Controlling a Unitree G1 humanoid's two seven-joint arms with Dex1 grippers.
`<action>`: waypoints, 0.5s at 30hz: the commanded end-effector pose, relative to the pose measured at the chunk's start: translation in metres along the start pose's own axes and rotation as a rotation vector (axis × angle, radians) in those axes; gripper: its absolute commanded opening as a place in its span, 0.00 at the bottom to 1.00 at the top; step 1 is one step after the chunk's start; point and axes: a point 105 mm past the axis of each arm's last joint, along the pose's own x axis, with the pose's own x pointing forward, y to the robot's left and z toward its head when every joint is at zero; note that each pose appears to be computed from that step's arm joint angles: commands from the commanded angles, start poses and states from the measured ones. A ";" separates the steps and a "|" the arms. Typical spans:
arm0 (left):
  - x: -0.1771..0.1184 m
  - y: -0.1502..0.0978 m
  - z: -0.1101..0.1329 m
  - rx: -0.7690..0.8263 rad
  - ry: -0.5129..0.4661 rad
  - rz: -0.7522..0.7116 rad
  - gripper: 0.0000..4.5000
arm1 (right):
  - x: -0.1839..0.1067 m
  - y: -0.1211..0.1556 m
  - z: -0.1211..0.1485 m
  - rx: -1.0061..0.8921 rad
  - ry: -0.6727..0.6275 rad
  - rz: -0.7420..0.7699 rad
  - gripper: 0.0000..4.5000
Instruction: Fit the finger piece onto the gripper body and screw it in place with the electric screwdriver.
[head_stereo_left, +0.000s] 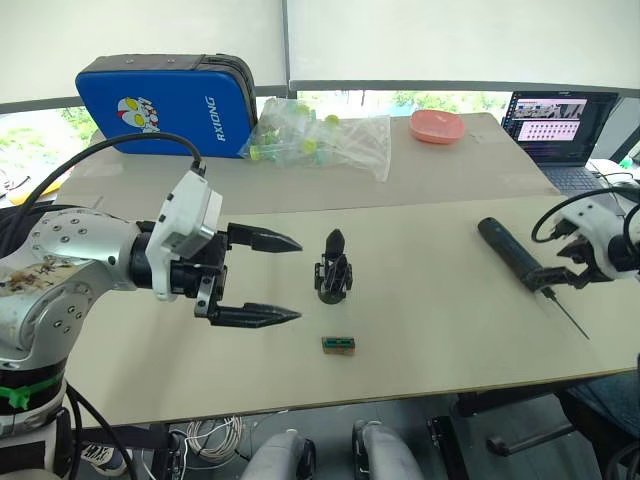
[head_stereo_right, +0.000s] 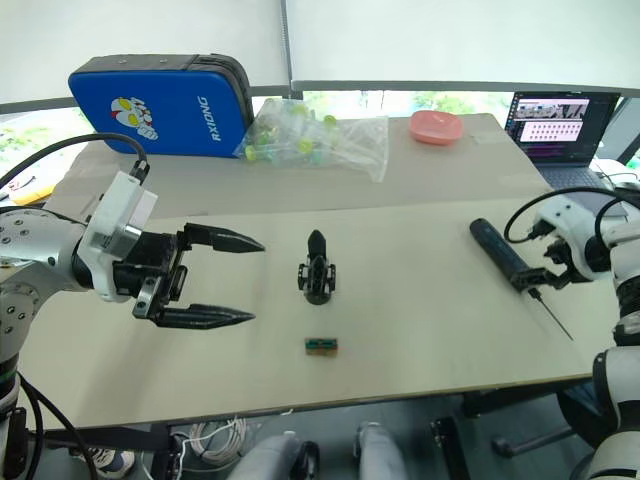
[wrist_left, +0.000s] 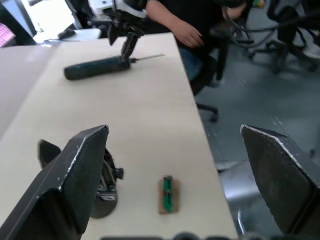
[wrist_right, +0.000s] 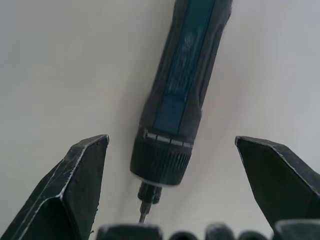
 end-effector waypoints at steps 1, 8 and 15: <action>0.002 0.005 0.011 0.033 -0.043 0.038 0.99 | 0.007 -0.005 0.012 0.026 -0.051 -0.053 1.00; 0.003 -0.001 0.016 0.034 -0.046 0.023 1.00 | 0.023 -0.003 0.014 0.032 -0.037 -0.107 0.94; 0.004 0.003 0.014 0.034 -0.036 0.026 1.00 | 0.020 0.002 0.027 -0.020 -0.068 -0.052 0.42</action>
